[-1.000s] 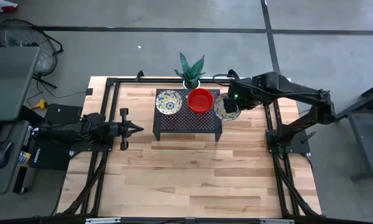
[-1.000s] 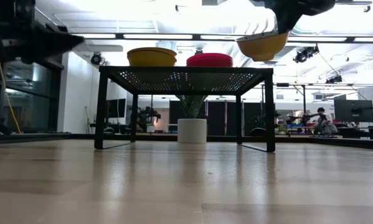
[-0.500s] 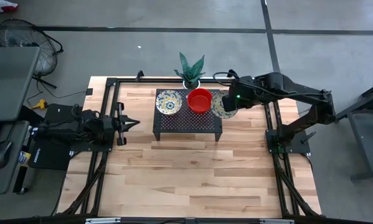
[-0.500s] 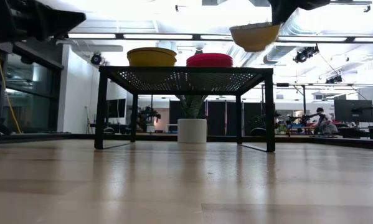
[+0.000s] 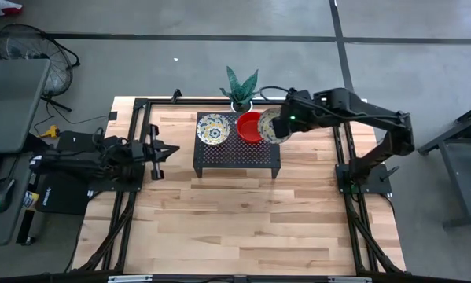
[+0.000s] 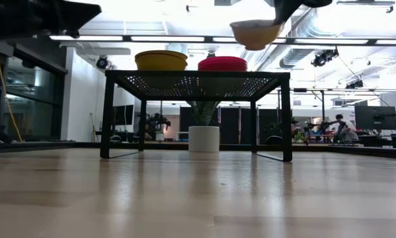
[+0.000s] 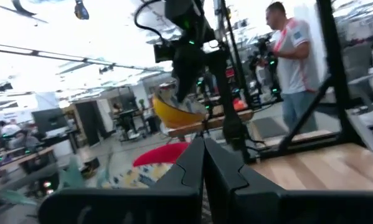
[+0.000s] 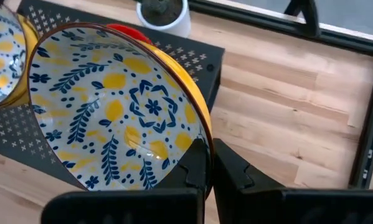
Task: Pick & Place Mini bowls
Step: Stack the yellow bowl on the yellow bowls on the shelf
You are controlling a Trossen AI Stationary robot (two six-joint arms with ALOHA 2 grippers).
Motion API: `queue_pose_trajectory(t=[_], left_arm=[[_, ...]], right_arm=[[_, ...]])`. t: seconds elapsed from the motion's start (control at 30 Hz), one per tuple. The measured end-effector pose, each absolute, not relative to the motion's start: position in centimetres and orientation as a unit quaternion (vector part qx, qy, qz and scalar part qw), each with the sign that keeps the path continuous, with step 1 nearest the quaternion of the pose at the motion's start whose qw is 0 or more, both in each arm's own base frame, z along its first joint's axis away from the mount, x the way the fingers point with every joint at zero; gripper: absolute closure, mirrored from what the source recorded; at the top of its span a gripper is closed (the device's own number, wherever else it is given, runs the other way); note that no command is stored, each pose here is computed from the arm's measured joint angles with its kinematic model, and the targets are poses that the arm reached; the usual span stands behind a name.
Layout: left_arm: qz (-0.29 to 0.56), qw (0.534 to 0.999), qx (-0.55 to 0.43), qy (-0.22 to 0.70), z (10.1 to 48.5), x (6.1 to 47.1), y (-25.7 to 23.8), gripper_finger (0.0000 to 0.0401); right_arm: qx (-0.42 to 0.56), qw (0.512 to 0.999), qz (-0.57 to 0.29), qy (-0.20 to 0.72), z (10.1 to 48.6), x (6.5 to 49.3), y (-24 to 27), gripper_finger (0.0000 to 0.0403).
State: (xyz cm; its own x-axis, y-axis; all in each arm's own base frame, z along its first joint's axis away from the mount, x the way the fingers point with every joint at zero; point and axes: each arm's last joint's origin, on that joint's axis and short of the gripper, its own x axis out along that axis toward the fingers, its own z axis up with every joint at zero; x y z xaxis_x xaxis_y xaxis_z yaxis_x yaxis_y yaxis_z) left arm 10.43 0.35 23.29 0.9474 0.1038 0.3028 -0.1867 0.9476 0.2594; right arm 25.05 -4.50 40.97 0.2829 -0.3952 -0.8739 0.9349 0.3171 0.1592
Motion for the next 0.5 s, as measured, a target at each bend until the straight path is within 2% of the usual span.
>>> queue_pose_trajectory(t=[0.13,0.4,0.5], left_arm=[[0.081,0.973,0.185,-0.111,25.1,11.6,0.4,0.0388],[0.087,0.951,0.289,-0.070,29.5,14.4,0.4,0.0303],[0.085,0.933,0.347,-0.043,30.8,15.2,0.5,0.0284]], right_arm=[[0.336,0.715,-0.468,0.395,40.7,26.1,-4.7,0.0403],[0.333,0.709,-0.483,0.391,40.6,26.6,-5.6,0.0403],[0.331,0.708,-0.486,0.390,40.6,26.5,-6.0,0.0403]])
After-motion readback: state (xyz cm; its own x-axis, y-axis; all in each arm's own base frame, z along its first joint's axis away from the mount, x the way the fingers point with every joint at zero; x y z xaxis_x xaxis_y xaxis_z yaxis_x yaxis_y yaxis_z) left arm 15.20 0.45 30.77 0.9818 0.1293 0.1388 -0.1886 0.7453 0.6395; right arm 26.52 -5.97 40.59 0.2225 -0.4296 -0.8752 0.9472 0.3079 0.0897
